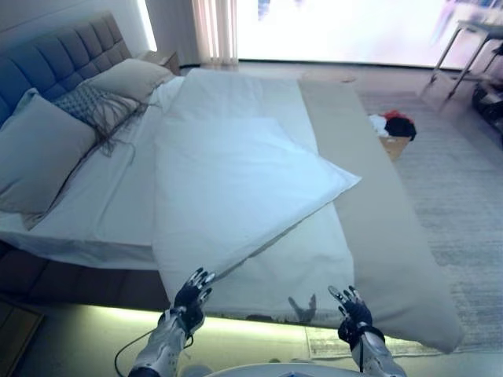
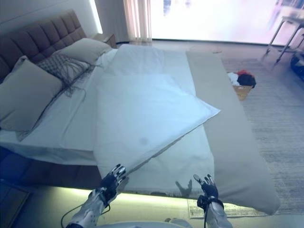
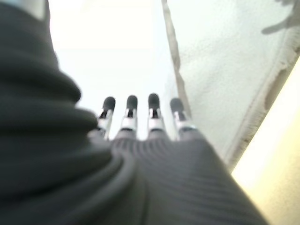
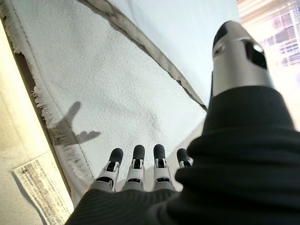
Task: Make the bed neatly
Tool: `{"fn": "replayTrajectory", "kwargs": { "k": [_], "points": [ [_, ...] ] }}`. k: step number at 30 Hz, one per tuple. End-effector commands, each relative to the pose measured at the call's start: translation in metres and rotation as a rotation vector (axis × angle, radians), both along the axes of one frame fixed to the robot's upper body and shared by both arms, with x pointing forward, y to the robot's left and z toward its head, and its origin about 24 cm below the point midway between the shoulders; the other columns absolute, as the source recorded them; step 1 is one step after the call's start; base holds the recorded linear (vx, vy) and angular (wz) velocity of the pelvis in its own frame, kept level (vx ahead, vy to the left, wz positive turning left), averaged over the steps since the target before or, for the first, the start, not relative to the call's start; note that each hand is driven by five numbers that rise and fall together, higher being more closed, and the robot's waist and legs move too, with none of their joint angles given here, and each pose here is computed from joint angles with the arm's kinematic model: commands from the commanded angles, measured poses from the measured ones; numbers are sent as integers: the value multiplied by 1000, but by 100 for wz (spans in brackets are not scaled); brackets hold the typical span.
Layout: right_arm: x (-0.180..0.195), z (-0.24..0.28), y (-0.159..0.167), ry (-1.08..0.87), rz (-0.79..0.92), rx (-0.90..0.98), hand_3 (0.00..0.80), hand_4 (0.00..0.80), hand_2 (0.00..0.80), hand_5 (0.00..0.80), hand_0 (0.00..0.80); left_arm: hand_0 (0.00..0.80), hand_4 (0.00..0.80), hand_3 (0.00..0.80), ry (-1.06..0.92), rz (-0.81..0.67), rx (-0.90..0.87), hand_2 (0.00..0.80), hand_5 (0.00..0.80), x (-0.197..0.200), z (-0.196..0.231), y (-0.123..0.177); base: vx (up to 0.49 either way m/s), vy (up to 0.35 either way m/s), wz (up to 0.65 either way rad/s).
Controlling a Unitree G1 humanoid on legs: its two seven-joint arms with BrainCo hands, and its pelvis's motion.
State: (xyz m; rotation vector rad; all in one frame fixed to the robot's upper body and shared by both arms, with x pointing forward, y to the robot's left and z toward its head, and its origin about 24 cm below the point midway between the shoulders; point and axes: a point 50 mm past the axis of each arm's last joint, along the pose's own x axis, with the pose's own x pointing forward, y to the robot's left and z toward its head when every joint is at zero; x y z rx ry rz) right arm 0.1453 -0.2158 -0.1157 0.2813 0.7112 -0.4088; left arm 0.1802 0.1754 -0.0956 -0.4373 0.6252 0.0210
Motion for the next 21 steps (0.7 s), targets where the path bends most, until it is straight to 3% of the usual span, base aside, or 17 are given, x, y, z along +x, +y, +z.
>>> {"fn": "replayTrajectory", "kwargs": {
  "k": [1, 6, 12, 21],
  "points": [
    [12, 16, -8, -119, -62, -8, 0, 0, 0, 0, 0, 0, 0, 0, -133, -2, -14, 0, 0, 25, 23, 4, 215, 104, 1],
    [1, 8, -11, -83, -91, 7, 0, 0, 0, 0, 0, 0, 0, 0, -106, -1, -35, 0, 0, 24, 19, 2, 214, 59, 0],
    [-17, 1, -19, -56, -92, 14, 0, 0, 0, 0, 0, 0, 0, 0, -60, 10, -32, 0, 0, 11, 11, 3, 318, 61, -42],
    [15, 18, -1, -123, -127, 25, 0, 0, 0, 0, 0, 0, 0, 0, -74, -5, 28, 0, 0, 21, 17, 10, 334, 175, -23]
  ]
}}
